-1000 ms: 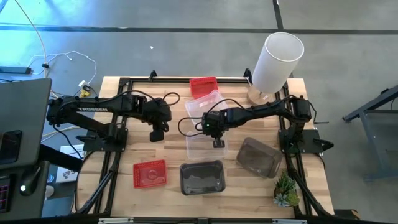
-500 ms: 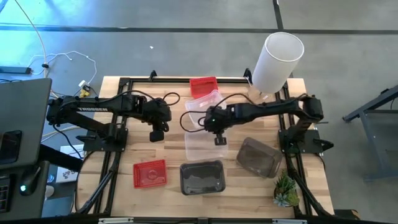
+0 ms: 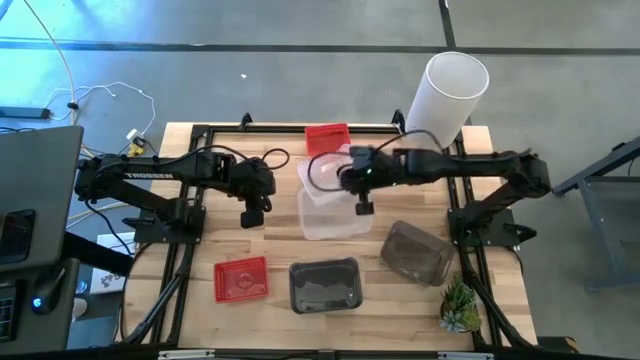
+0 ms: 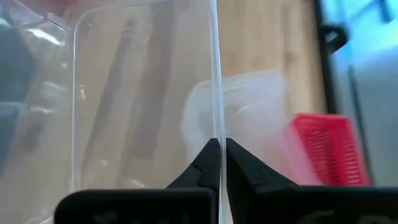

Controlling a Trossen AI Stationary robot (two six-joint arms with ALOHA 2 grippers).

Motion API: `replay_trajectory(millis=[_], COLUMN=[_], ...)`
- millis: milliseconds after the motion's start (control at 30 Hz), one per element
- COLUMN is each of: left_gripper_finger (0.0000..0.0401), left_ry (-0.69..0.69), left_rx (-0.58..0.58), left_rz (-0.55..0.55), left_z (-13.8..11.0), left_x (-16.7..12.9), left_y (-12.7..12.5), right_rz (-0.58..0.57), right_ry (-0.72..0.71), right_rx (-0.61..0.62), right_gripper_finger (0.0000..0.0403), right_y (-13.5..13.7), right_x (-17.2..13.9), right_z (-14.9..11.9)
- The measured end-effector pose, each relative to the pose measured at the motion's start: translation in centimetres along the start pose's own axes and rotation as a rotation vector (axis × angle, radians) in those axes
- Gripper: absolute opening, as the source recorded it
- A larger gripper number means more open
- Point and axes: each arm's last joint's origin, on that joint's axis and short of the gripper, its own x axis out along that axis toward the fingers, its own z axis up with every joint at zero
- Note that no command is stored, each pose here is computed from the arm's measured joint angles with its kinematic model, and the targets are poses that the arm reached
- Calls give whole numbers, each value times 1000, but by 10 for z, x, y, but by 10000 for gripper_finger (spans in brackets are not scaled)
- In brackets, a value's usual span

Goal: Stack baskets by color
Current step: Stack the bottom transparent bin on top the transparent bin

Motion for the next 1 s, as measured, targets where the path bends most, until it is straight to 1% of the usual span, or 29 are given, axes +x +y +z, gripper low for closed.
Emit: replay_trajectory(millis=[233,300,433,567,667,733,867,1000], left_gripper_finger=[125,125,125,125,125,125,125,125], left_ry=[0,-1,-1,-1,-1,-1,-1,0], left_rx=[0,0,0,-6,-7,-7,-8,-8], left_rz=[0,0,0,0,0,0,0,0], left_z=[0,0,0,0,0,0,0,0], left_x=[0,0,0,0,0,0,0,0], left_y=[0,0,0,0,0,0,0,0], right_rz=[-143,-187,-243,-276,-254,-219,-164,-93], right_ry=[-115,-140,-144,-138,-117,-88,12,71], right_rx=[-74,-109,-167,-206,-222,-230,-211,-191], right_gripper_finger=[0,0,0,0,0,0,0,0], right_y=[-34,-44,-64,-82,-95,-101,-113,-122], right_x=[-30,-32,-36,-37,-33,-27,-12,1], right_z=[0,0,5,11,12,10,3,-1])
